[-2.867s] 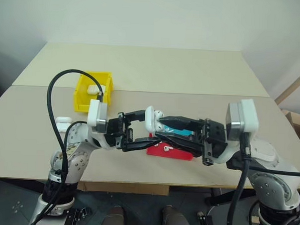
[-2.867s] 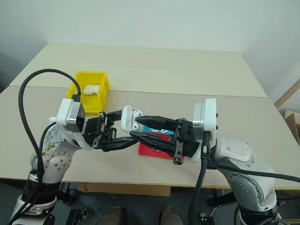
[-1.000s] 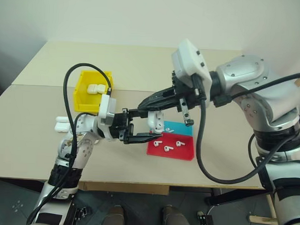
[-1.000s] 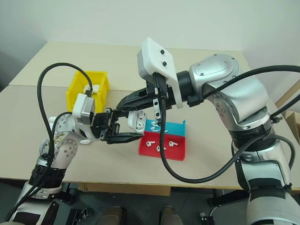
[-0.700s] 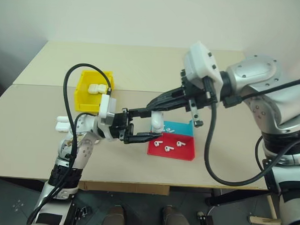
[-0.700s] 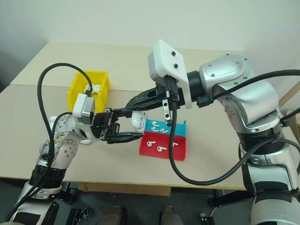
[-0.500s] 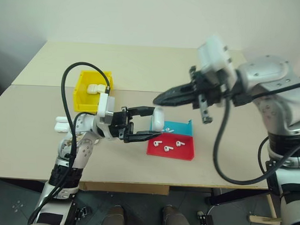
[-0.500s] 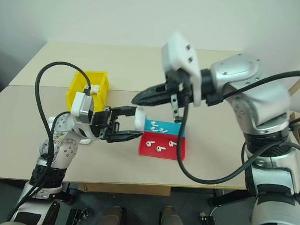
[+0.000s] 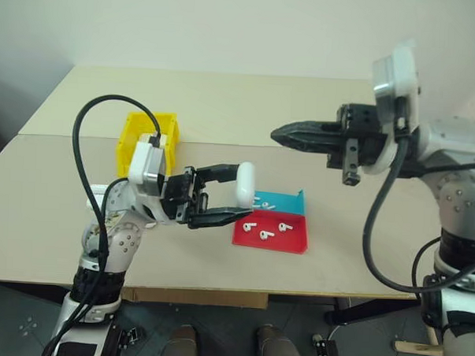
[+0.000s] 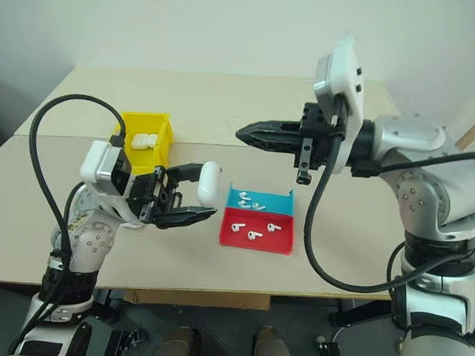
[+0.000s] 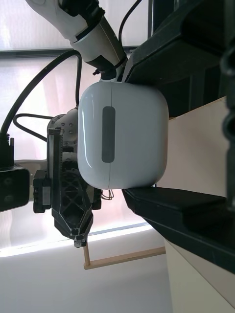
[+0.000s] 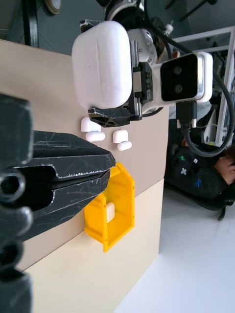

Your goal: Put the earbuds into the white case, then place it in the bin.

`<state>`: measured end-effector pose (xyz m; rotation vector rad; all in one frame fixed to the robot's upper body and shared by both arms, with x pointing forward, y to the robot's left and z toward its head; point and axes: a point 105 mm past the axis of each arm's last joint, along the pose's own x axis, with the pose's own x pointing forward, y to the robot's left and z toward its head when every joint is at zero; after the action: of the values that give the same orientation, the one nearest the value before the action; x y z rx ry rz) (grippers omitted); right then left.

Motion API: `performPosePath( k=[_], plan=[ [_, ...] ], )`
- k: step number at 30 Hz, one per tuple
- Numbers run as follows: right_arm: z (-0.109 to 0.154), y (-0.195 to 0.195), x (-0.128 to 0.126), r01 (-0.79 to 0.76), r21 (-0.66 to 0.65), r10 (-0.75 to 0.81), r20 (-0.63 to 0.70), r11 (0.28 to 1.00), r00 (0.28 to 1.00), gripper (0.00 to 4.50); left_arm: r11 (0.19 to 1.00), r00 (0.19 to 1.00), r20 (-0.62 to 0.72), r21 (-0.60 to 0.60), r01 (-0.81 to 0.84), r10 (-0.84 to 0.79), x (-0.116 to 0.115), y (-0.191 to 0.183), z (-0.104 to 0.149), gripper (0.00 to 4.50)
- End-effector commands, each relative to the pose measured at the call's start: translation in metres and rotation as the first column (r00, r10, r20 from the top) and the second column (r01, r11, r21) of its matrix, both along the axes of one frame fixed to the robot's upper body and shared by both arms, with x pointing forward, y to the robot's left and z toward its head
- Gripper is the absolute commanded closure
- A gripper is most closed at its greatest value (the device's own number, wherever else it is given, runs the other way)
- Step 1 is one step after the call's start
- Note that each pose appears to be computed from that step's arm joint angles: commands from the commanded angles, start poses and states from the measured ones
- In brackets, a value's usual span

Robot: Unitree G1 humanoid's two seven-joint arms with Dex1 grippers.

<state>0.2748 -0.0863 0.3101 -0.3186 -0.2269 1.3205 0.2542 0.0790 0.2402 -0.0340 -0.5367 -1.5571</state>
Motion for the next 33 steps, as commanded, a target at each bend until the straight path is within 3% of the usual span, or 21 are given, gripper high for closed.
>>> performPosePath(
  k=[1, 3, 6, 8, 10, 11, 14, 15, 17, 19, 32, 33],
  plan=[
    [0.008, -0.004, -0.006, 0.044, 0.061, -0.046, 0.03, 0.997, 0.999, 4.49, 0.994, 0.994, 0.013, -0.02, -0.111, 0.111, 0.006, 0.007, 0.008, 1.72],
    [0.003, -0.008, -0.005, 0.083, 0.078, -0.084, 0.009, 0.993, 0.996, 4.49, 0.968, 0.968, 0.007, 0.0, -0.252, 0.252, 0.022, 0.014, 0.009, 1.72],
    [-0.005, -0.015, -0.002, 0.147, 0.09, -0.144, -0.035, 0.985, 0.989, 4.49, 0.891, 0.9, -0.04, 0.162, -0.423, 0.434, 0.049, 0.022, 0.004, 1.72],
    [-0.01, -0.021, 0.001, 0.185, 0.097, -0.179, -0.069, 0.978, 0.981, 4.49, 0.797, 0.798, -0.044, 0.112, -0.593, 0.601, 0.07, 0.037, 0.016, 1.72],
    [-0.014, -0.027, 0.003, 0.22, 0.103, -0.211, -0.094, 0.97, 0.973, 4.49, 0.664, 0.663, -0.032, 0.057, -0.746, 0.748, 0.089, 0.056, 0.028, 1.72],
    [-0.018, -0.03, 0.005, 0.243, 0.102, -0.231, -0.111, 0.965, 0.967, 4.49, 0.533, 0.532, -0.037, 0.084, -0.842, 0.846, 0.106, 0.072, 0.031, 1.72],
    [-0.025, -0.036, 0.011, 0.286, 0.103, -0.27, -0.149, 0.953, 0.951, 4.49, 0.251, 0.247, -0.047, 0.113, -0.961, 0.968, 0.13, 0.109, 0.038, 1.72],
    [-0.026, -0.037, 0.012, 0.296, 0.106, -0.277, -0.161, 0.949, 0.947, 4.49, 0.206, 0.201, -0.059, 0.103, -0.973, 0.978, 0.133, 0.116, 0.041, 1.72],
    [-0.032, -0.039, 0.016, 0.315, 0.104, -0.29, -0.205, 0.943, 0.935, 4.49, 0.049, 0.033, -0.12, 0.13, -0.99, 0.992, 0.144, 0.139, 0.042, 1.72],
    [-0.037, -0.039, 0.018, 0.325, 0.091, -0.3, -0.218, 0.941, 0.929, 4.49, -0.03, -0.049, -0.118, 0.158, -0.987, 0.992, 0.15, 0.149, 0.037, 1.72],
    [-0.055, -0.041, 0.027, 0.397, 0.02, -0.382, -0.23, 0.917, 0.895, 4.49, -0.008, -0.103, -0.237, 0.373, -0.928, 0.966, 0.179, 0.149, -0.021, 1.72],
    [-0.056, -0.041, 0.027, 0.399, 0.018, -0.384, -0.23, 0.917, 0.894, 4.5, -0.005, -0.093, -0.224, 0.365, -0.931, 0.97, 0.18, 0.148, -0.023, 1.37]
  ],
)
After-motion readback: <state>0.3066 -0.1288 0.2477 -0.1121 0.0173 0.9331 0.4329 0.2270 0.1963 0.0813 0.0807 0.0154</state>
